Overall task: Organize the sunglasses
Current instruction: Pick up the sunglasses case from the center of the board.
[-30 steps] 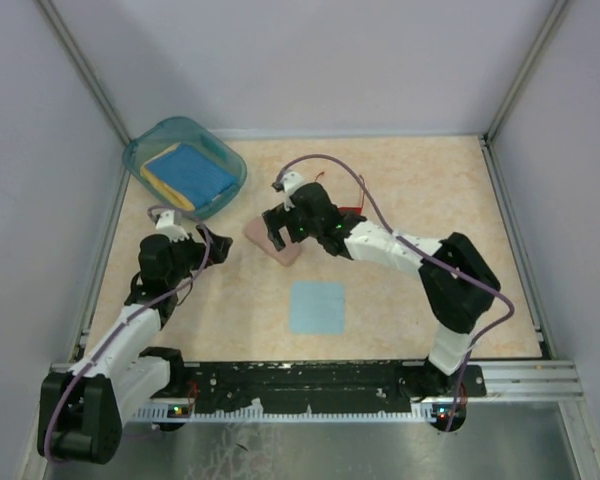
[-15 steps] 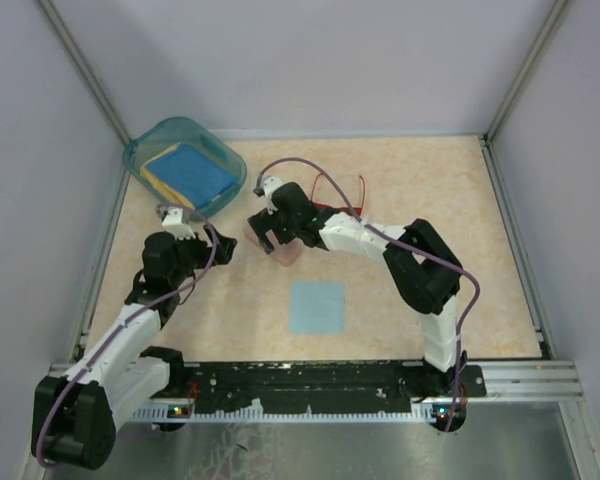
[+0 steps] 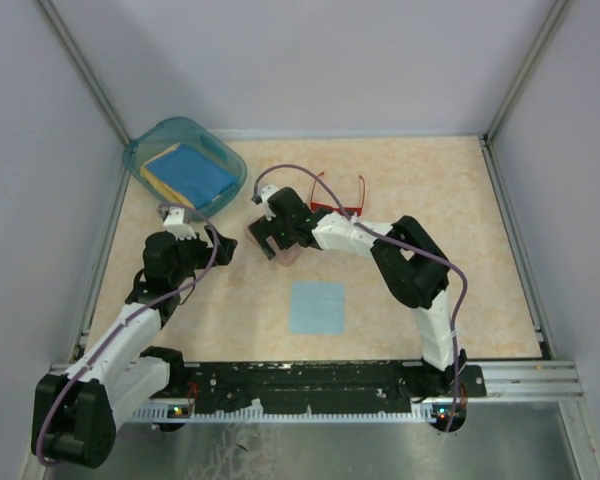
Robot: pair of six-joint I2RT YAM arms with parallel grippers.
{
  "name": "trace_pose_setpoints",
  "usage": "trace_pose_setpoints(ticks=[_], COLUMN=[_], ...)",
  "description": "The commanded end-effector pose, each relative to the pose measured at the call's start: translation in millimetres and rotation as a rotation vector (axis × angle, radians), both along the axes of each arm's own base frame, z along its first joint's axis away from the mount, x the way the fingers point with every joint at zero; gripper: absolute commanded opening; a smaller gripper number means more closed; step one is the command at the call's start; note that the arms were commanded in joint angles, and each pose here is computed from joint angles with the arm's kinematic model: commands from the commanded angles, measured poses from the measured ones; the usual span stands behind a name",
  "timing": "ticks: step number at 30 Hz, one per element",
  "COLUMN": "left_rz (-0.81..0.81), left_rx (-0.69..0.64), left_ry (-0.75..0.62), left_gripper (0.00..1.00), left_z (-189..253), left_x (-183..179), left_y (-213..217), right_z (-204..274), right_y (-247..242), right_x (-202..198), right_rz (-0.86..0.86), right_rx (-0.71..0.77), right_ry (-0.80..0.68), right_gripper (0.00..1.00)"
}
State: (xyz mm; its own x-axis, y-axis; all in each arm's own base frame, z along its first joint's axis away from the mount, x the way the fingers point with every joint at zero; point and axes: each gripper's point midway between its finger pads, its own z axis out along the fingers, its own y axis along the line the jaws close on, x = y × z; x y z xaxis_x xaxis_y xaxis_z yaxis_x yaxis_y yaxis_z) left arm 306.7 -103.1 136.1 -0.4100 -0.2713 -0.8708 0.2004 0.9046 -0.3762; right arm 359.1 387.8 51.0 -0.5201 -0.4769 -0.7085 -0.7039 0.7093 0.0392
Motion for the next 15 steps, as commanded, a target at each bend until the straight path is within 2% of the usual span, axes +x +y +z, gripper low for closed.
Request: trace_pose_setpoints(ticks=[1, 15], left_rz=[-0.017, -0.012], left_rx=[0.013, 0.017], left_ry=[-0.035, -0.038], left_gripper=[0.99, 0.99], left_z=[7.4, 7.9], left_x=[0.4, 0.1], left_y=[-1.4, -0.1], right_z=[18.5, 10.5], right_y=[16.1, 15.5], right_x=[8.2, 8.2], right_rz=[0.021, 0.023], right_rx=[0.033, 0.017], right_ry=[-0.047, -0.038], right_gripper=[0.96, 0.90])
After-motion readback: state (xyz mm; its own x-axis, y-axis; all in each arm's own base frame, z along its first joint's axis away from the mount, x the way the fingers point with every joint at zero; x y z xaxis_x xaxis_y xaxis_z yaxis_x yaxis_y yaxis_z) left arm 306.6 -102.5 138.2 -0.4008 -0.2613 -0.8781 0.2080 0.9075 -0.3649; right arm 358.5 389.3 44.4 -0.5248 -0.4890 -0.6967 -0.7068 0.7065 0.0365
